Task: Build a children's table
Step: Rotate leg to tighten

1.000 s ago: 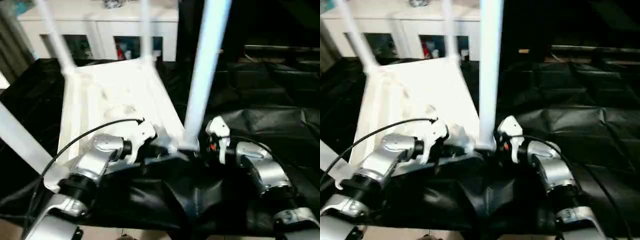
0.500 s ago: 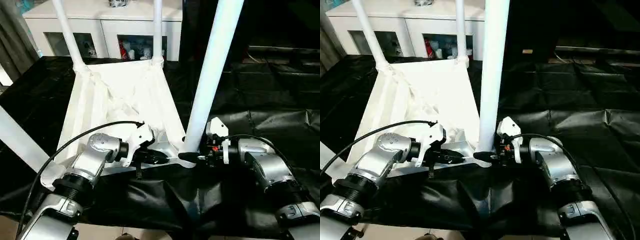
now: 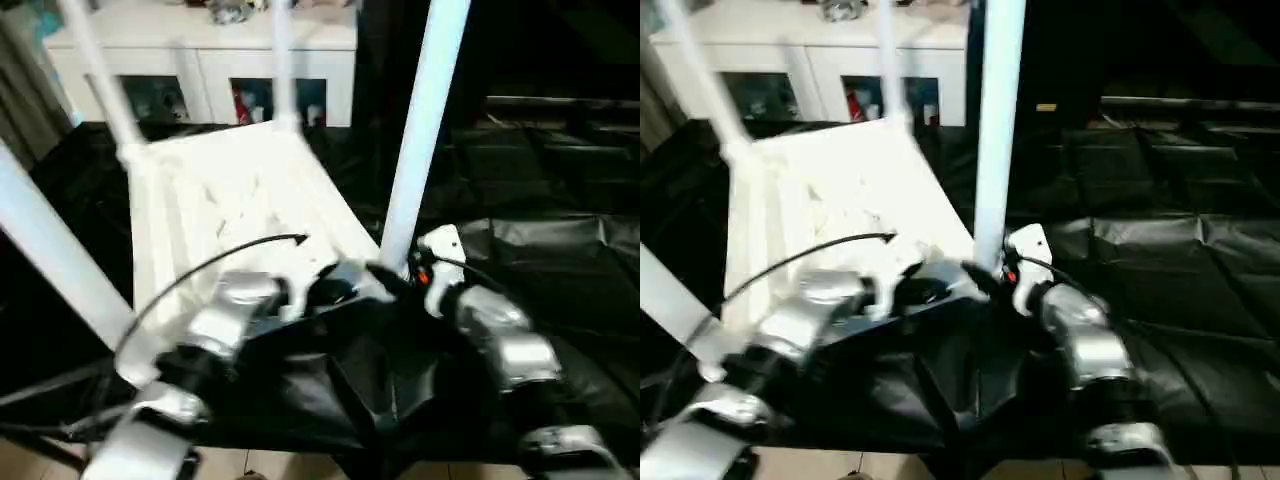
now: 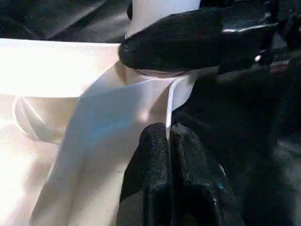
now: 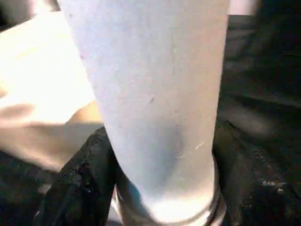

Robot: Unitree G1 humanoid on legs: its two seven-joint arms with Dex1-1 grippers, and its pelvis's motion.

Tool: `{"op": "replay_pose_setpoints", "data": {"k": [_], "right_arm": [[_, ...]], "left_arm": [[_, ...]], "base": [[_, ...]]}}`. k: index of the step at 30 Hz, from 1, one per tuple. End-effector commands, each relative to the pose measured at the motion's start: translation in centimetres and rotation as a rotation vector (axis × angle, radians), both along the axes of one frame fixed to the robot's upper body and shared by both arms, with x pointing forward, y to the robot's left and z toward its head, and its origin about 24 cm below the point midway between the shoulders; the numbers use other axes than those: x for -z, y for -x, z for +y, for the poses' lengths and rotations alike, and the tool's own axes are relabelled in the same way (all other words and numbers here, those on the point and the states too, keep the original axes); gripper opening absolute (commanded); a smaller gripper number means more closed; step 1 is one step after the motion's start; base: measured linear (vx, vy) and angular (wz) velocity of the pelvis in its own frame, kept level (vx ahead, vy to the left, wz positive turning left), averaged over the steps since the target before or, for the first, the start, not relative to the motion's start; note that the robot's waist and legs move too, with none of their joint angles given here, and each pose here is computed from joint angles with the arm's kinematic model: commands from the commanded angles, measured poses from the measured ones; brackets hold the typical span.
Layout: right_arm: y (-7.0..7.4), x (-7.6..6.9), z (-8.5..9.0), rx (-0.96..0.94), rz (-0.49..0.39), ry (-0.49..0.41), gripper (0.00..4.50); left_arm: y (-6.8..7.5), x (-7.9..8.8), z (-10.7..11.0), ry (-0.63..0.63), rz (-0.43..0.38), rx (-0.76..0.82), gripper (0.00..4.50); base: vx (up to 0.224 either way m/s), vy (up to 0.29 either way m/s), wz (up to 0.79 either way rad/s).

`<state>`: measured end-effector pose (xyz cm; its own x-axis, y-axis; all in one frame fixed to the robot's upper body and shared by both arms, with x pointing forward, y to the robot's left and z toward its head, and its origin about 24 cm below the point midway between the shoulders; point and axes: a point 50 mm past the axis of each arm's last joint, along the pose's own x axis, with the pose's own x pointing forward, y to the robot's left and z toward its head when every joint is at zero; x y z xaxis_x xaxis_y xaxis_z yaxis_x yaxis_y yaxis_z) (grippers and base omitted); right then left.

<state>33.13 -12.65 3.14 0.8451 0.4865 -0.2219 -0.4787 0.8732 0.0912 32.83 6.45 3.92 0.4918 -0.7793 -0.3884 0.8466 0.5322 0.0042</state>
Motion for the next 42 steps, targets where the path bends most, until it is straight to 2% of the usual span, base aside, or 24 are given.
{"op": "replay_pose_setpoints", "data": {"k": [1,2,3,4,8,9,10,15,20,21,23,24,28,35,40,42], "right_arm": [[1.6,2.0,4.4,-0.165,0.102,-0.029,2.61],[1.4,1.3,4.9,-0.184,0.074,-0.063,2.95],[1.2,0.7,5.2,-0.213,0.050,-0.097,2.95],[1.3,0.4,5.2,-0.252,0.044,-0.104,3.32],[1.5,0.2,4.8,-0.308,0.042,-0.097,3.50],[1.8,0.0,4.1,-0.391,0.041,-0.079,3.77],[2.0,-0.1,3.6,-0.446,0.037,-0.054,3.84],[2.6,-1.0,0.1,-0.638,0.027,0.034,3.84],[2.7,-1.8,-1.8,-0.698,0.030,0.067,3.84],[2.7,-1.9,-2.0,-0.705,0.033,0.072,3.50],[2.8,-1.9,-2.2,-0.724,0.038,0.088,3.50],[2.9,-1.8,-2.4,-0.735,0.047,0.099,3.32],[3.2,-1.3,-2.5,-0.765,0.068,0.124,3.04],[3.6,-1.0,-2.0,-0.783,0.082,0.100,2.74],[3.2,0.3,-1.6,-0.585,0.095,0.055,2.73],[2.7,1.4,-1.1,-0.401,0.120,0.037,2.72]], "left_arm": [[-1.1,-2.3,-1.5,0.100,-0.078,-0.078,0.00],[-1.0,-2.3,-1.7,0.103,-0.078,-0.060,0.00],[-0.8,-2.2,-1.9,0.110,-0.072,-0.026,0.00],[-0.6,-2.2,-1.8,0.112,-0.068,0.005,0.00],[-0.3,-2.1,-1.6,0.112,-0.061,0.056,0.00],[0.2,-2.1,-1.1,0.112,-0.049,0.124,0.00],[0.4,-2.1,-0.8,0.107,-0.037,0.161,0.00],[1.7,-1.8,1.6,0.056,0.020,0.360,0.00],[1.7,-1.8,3.3,0.017,0.040,0.411,0.00],[1.6,-1.7,3.4,0.007,0.042,0.411,0.00],[1.6,-1.9,3.7,0.006,0.042,0.411,0.00],[1.5,-1.9,3.9,0.006,0.044,0.414,0.00],[1.6,-1.9,4.1,0.004,0.043,0.417,0.00],[1.6,-1.7,3.8,0.013,0.032,0.389,0.00],[0.3,-1.7,3.2,0.025,-0.016,0.216,0.00],[-0.6,-1.9,2.5,0.037,-0.045,0.108,0.00]], "base": [[0.000,0.000,0.00],[0.000,0.000,0.00],[0.000,0.000,0.00],[0.000,0.000,0.00],[0.000,0.000,0.00],[0.000,0.000,0.00],[0.000,0.000,0.00],[0.000,0.000,0.00],[0.000,0.000,0.00],[0.000,0.000,0.00],[0.000,0.000,0.00],[0.000,0.000,0.00],[0.000,0.000,0.00],[0.000,0.000,0.00],[0.000,0.000,0.00],[0.000,0.000,0.00]]}}
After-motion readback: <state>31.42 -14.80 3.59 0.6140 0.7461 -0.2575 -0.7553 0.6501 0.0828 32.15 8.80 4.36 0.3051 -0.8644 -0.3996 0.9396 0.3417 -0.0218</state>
